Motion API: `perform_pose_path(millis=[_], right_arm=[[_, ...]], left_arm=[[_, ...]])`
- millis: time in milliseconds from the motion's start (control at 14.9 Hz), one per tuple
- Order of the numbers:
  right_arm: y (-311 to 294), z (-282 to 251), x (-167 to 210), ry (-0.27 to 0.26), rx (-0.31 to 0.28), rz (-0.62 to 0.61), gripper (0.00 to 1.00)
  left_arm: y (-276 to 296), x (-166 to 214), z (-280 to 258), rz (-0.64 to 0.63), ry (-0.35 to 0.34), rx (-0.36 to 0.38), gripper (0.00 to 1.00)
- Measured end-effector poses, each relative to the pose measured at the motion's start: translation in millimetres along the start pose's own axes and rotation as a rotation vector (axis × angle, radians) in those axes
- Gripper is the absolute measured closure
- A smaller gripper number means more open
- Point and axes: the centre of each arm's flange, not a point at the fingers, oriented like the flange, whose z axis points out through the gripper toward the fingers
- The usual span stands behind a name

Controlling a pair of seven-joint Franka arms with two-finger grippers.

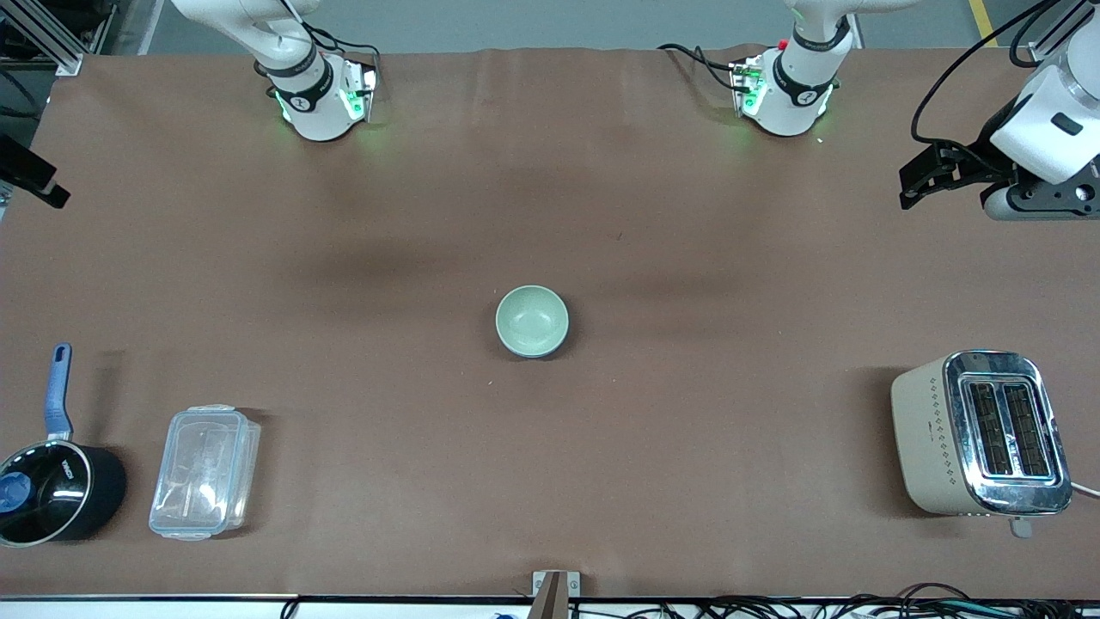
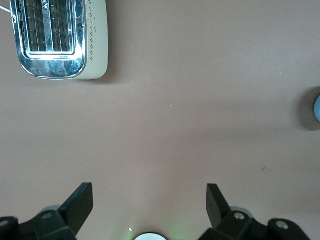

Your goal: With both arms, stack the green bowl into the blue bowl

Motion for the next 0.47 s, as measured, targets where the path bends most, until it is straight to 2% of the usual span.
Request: perform_pose_path(millis=[470], right_arm=[[-19, 3, 5, 0.0, -0.006, -0.039, 0.0]], left_arm=[[0, 0, 0, 0.0, 0.0, 0.0, 0.0]])
